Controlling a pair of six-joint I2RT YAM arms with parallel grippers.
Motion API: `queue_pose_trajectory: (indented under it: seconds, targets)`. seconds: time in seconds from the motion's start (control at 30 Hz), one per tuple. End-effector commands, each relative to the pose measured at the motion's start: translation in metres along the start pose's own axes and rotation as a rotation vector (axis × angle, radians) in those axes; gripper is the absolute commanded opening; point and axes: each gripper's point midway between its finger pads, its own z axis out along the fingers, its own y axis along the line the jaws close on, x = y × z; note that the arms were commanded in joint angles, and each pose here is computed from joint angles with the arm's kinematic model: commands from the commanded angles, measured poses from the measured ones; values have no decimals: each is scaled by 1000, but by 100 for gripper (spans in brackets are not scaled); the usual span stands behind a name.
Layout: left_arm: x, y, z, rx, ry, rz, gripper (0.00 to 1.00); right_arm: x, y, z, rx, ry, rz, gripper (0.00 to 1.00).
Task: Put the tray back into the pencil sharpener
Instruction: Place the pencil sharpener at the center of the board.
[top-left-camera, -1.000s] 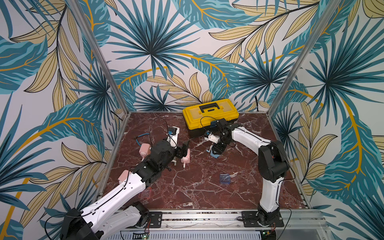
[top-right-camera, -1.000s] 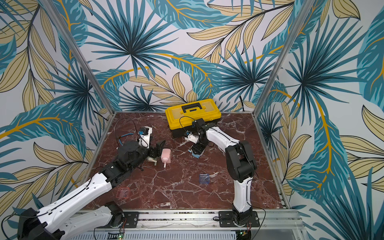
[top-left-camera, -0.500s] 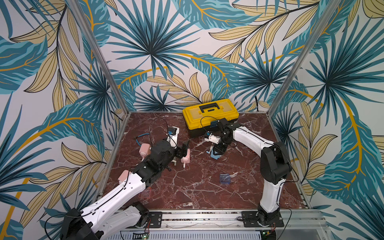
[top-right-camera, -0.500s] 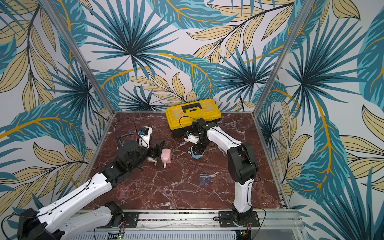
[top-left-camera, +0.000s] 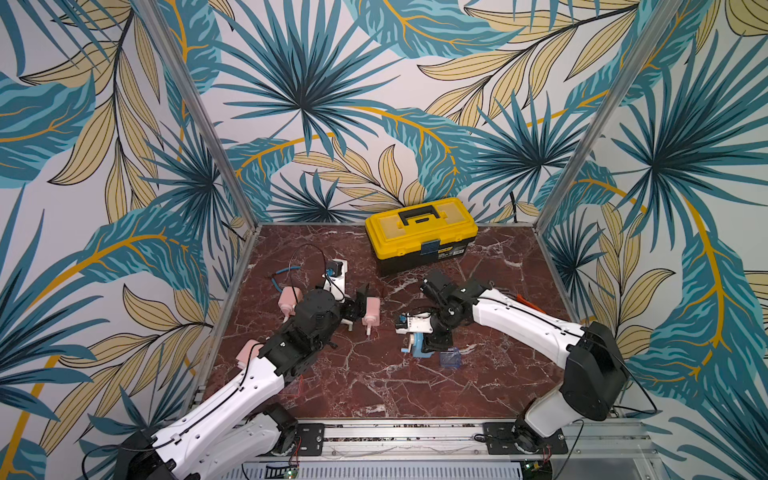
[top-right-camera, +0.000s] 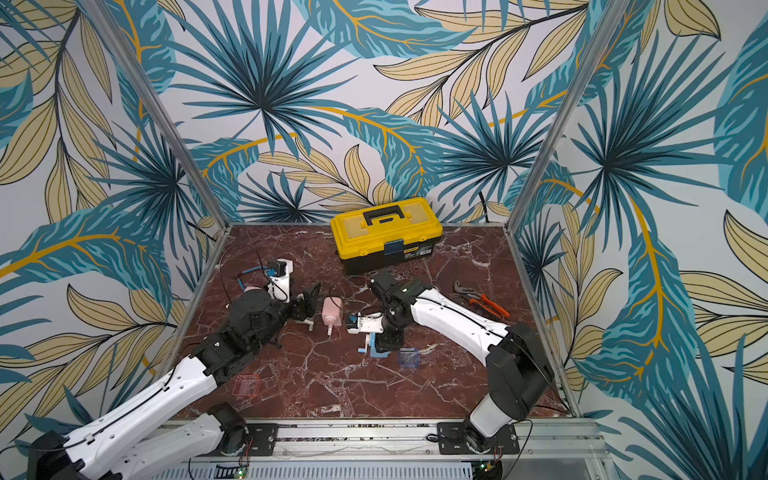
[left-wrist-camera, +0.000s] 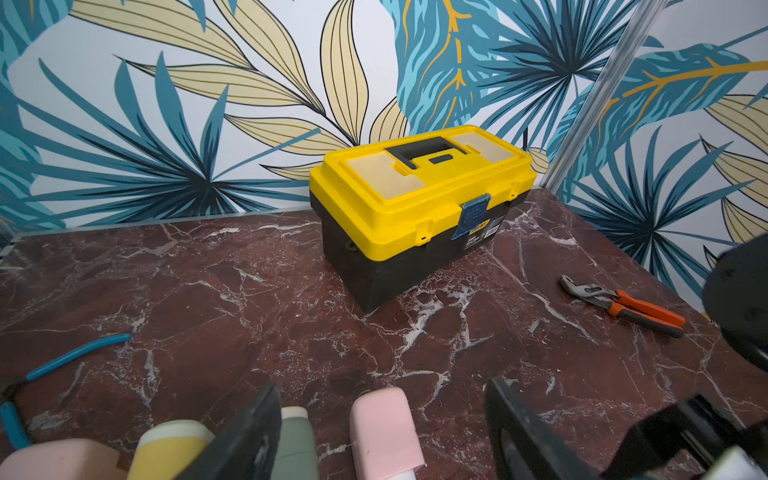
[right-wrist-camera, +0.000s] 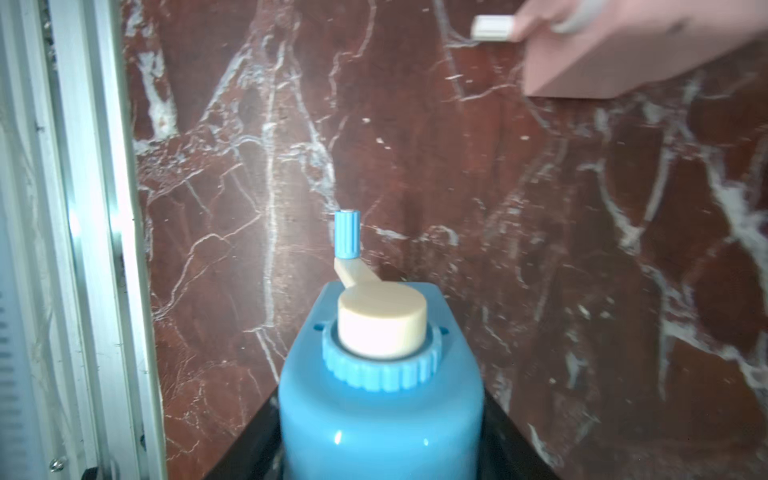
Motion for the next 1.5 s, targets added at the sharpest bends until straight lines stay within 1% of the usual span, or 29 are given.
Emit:
queue_pose_trajectory:
  seconds: [0.0, 0.2, 0.43, 0.5, 0.53, 0.57, 0.73, 0.83, 0.87, 1.0, 1.1, 1.13, 1.2, 1.23, 1.27, 1.33, 1.4, 1.47]
  targets:
    - [3, 7, -1, -29, 1, -27, 78, -10, 10, 11, -12, -18, -67, 44]
    - [2, 9, -3, -41, -1, -27, 78, -11, 8, 32, -3, 26, -101, 44]
    - [2, 13, -6, -56, -3, -28, 78, -4, 3, 48, 1, 68, -98, 45]
    - [3, 13, -6, -58, -1, -29, 79, -1, 2, 50, 5, 83, -95, 49]
    - [3, 13, -7, -59, 1, -28, 79, 0, 1, 52, 7, 90, -92, 54]
    - [3, 14, -6, -61, 2, -28, 79, -4, 8, 55, 3, 98, -120, 57]
    - [3, 14, -6, -65, 5, -23, 79, -7, 6, 54, 18, 86, -119, 69]
    - [3, 15, -6, -68, 3, -14, 79, -16, 4, 46, 40, 48, -106, 80]
    - [1, 15, -6, -69, 1, -6, 79, -20, 5, 42, 42, 28, -100, 82]
    - [-3, 13, -6, -62, -3, 34, 81, -41, 9, 13, 57, -89, -43, 84]
    - [-5, 9, -4, -46, 2, 94, 82, -56, 11, -17, 95, -207, 66, 84]
    - [-7, 5, -4, -29, 4, 121, 83, -61, 8, -28, 133, -259, 124, 83]
    - [-6, -4, -1, 20, 16, 173, 84, -64, -5, -48, 243, -355, 280, 83]
    - [-5, -11, 0, 59, 25, 201, 84, -60, -17, -58, 324, -396, 395, 84]
    - [-2, -19, 1, 100, 37, 231, 84, -52, -27, -69, 401, -434, 517, 83]
    - [6, -30, 3, 167, 60, 282, 84, -32, -38, -84, 510, -466, 702, 80]
    - [18, -47, 3, 258, 89, 327, 83, -3, -44, -96, 619, -455, 886, 76]
    - [35, -67, 2, 348, 118, 409, 83, 29, -45, -105, 704, -410, 1071, 72]
